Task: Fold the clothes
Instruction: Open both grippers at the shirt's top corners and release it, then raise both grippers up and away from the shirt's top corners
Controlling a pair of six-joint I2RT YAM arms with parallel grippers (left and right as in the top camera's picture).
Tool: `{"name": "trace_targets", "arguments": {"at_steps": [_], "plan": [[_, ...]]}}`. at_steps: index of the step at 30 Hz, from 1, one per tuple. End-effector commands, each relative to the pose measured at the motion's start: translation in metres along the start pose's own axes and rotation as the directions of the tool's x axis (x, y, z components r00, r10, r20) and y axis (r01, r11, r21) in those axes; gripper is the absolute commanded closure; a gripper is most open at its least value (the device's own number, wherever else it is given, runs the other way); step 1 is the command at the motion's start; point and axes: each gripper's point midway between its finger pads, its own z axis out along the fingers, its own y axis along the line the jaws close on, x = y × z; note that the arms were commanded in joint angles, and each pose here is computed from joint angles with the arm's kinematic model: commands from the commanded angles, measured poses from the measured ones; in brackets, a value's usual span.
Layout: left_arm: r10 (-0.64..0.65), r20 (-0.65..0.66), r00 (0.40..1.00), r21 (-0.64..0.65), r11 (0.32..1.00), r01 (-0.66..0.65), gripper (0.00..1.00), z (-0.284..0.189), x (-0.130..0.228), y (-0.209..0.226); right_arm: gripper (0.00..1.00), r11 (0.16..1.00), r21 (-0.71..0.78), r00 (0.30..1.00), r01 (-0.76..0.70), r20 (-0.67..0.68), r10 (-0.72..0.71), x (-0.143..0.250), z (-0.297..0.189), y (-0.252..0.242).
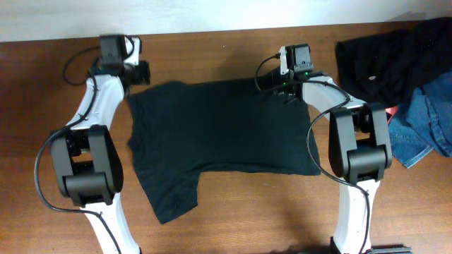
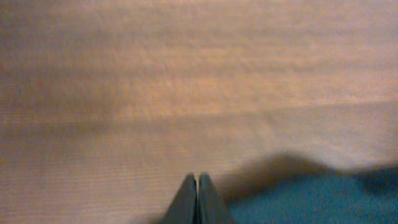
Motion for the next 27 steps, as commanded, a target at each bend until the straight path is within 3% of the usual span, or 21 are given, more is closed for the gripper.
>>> {"name": "trace_targets", "arguments": {"at_steps": [1,7,14,20,27], "plan": [[-0.14,-0.058,0.989,0.102,0.984,0.145,0.89,-0.027,-0.012,-0.02,0.35,1.0,-0.011,0.998,-0.02,0.066,0.021,-0.038,-0.051,0.005],[-0.224,-0.368,0.902,0.083,0.959,0.272,0.88,-0.06,0.047,-0.043,0.28,0.999,0.008,0.994,-0.044,-0.102,0.045,-0.012,-0.116,-0.005],[-0.084,-0.558,0.825,0.121,0.976,0.181,0.89,-0.103,0.094,-0.089,0.26,0.994,0.048,0.941,-0.097,-0.322,0.107,0.045,-0.183,-0.025],[0.018,-0.525,0.851,0.152,0.986,0.072,0.88,-0.159,0.09,-0.122,0.22,0.981,-0.002,0.881,-0.192,-0.44,0.172,0.076,-0.218,-0.027],[0.086,-0.357,0.93,0.1,0.993,-0.054,0.88,-0.247,0.075,-0.148,0.15,0.977,-0.008,0.838,-0.215,-0.515,0.18,0.096,-0.23,-0.023]]}}
